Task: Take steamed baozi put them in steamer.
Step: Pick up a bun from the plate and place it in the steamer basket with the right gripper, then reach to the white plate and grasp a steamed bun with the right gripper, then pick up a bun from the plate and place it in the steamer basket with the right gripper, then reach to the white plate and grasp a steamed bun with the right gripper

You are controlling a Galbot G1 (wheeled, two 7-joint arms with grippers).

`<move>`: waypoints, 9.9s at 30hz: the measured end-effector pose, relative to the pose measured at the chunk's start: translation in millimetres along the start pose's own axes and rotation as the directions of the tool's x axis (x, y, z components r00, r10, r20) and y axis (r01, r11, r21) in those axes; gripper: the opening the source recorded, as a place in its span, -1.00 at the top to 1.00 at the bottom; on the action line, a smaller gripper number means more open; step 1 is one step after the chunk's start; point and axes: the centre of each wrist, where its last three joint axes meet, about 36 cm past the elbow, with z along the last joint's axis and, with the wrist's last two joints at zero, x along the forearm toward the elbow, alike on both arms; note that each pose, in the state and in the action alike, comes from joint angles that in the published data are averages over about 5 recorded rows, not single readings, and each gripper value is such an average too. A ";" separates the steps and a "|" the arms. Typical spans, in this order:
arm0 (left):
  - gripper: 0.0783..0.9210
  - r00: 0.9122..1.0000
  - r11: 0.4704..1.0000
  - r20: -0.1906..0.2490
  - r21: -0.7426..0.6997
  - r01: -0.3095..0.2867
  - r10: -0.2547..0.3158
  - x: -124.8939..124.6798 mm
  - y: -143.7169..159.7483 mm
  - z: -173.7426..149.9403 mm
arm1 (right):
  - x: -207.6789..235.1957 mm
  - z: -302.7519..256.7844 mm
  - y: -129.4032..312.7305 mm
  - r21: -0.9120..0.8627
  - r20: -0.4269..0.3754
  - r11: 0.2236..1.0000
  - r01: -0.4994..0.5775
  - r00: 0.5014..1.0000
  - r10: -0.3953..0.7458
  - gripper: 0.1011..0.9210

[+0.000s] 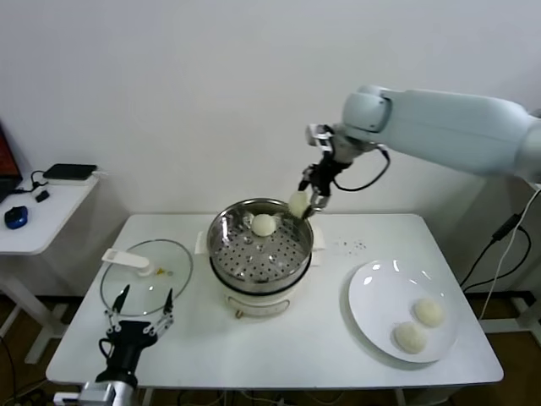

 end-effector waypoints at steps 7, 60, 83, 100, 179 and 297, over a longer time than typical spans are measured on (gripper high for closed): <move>-0.77 1.000 1.000 0.006 -0.006 0.007 -0.007 -0.4 1.9 -3.7 | -47.3 -52.1 -13.9 0.048 0.001 0.998 0.031 1.000 -0.031 -0.49; -0.77 1.000 1.000 0.000 -0.010 0.005 -0.005 2.4 2.5 -2.4 | -132.0 -61.7 -21.8 0.066 -0.026 0.994 0.084 0.996 -0.083 -0.76; -0.77 1.000 1.000 0.010 -0.013 -0.007 0.007 -2.9 -2.6 -8.6 | 54.1 134.0 65.4 0.104 -0.149 0.989 0.103 0.985 -0.087 -0.76; -0.77 1.000 1.000 0.017 0.001 -0.006 0.006 0.6 -10.4 -9.3 | -1.4 284.5 179.7 -0.112 -0.172 0.981 0.156 0.970 -0.173 -0.76; -0.77 1.000 1.000 -0.020 0.014 -0.003 0.003 -0.4 -11.2 8.2 | -126.0 315.8 219.1 -0.159 -0.156 0.957 0.241 0.951 -0.265 -0.39; -0.77 0.999 1.000 -0.034 0.020 0.022 -0.021 -2.6 -5.4 3.6 | -105.3 -46.4 18.2 0.932 -0.097 0.333 0.141 0.985 -0.145 -0.76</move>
